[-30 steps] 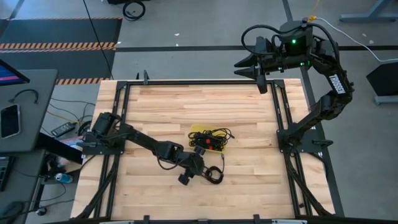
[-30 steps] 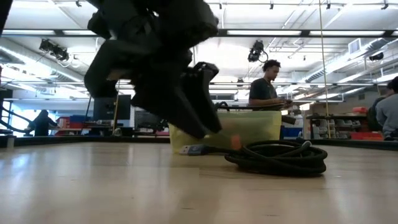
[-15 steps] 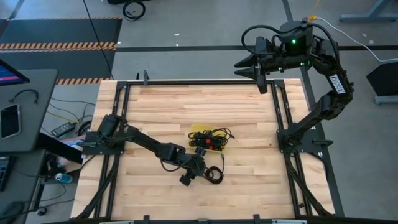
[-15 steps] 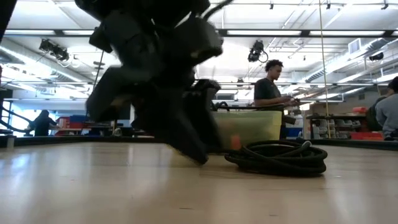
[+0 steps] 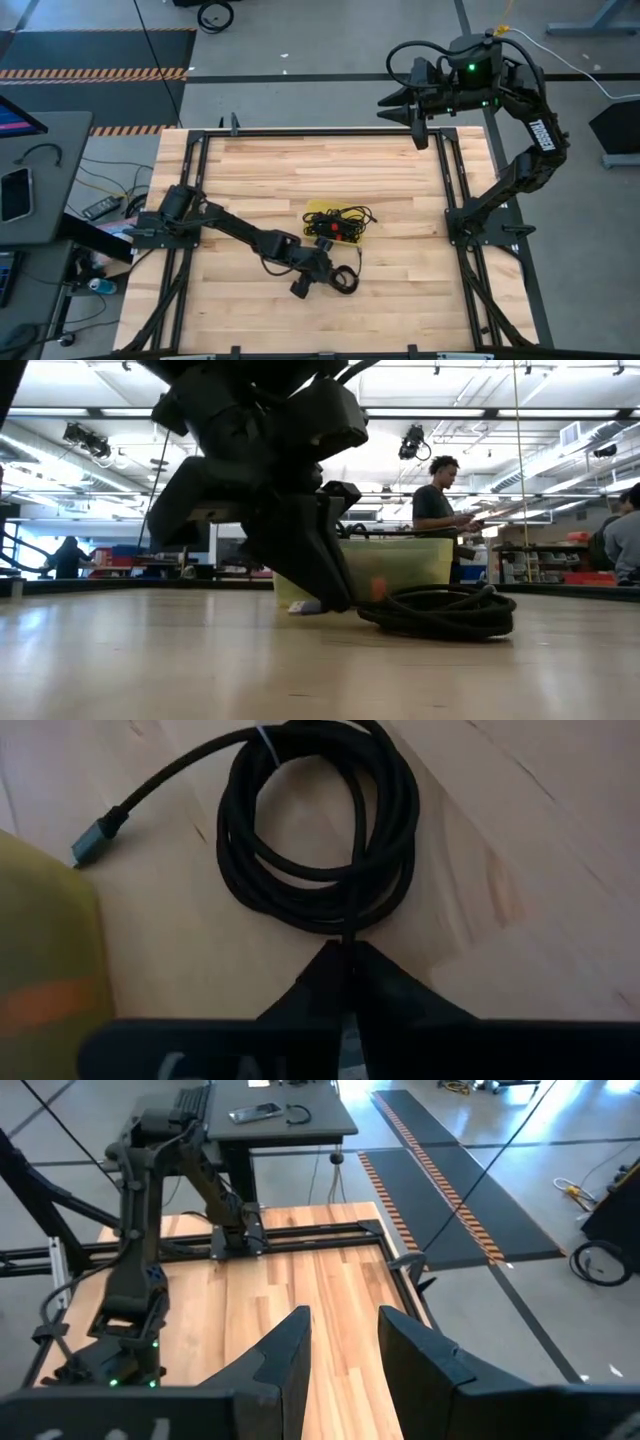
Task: Pick and place USB-C Cables
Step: Put the black charger cable into the yellow bin
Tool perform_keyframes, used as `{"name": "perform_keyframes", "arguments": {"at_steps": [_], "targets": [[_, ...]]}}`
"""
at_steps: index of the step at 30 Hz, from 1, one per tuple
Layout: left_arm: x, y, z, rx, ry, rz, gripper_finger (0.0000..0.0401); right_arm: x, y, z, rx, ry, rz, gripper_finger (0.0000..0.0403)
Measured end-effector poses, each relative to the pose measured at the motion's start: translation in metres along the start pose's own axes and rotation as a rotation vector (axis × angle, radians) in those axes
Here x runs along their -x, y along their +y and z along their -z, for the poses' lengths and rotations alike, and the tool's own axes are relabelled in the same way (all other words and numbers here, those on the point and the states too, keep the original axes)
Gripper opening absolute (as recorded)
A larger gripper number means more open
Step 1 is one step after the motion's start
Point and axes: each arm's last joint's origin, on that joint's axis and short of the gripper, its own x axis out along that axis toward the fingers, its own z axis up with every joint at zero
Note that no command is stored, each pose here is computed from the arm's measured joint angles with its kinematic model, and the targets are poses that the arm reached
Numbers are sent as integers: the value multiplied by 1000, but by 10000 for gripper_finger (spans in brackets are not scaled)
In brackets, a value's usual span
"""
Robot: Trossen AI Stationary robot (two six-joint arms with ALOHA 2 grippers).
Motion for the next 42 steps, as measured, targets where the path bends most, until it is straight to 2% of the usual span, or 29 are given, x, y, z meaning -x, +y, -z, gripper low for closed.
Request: {"name": "perform_keyframes", "arguments": {"at_steps": [11, 16, 19, 22, 27, 34, 37, 42], "targets": [[4, 3, -6, -6, 23, -24, 2, 0, 0, 1, -1, 9, -1, 126], [16, 11, -27, -50, -26, -60, 1, 0, 0, 1, -2, 14, -1, 126], [18, 11, -30, -73, -3, -53, 5, 0, 0, 1, -2, 15, -1, 126], [17, 11, -28, -72, 22, -44, 28, 0, 0, 2, -2, 18, -2, 126], [17, 7, -19, -74, 90, 9, 92, 0, 0, 3, -4, 27, -3, 126], [15, 9, -20, -129, 81, -17, 188, 0, 0, 3, 0, 26, -10, 126], [12, 11, -17, -128, 92, -17, 206, 0, 1, 3, 0, 27, -10, 126], [4, 13, -14, -128, 97, -20, 202, 0, 1, 3, 0, 27, -11, 126]]}}
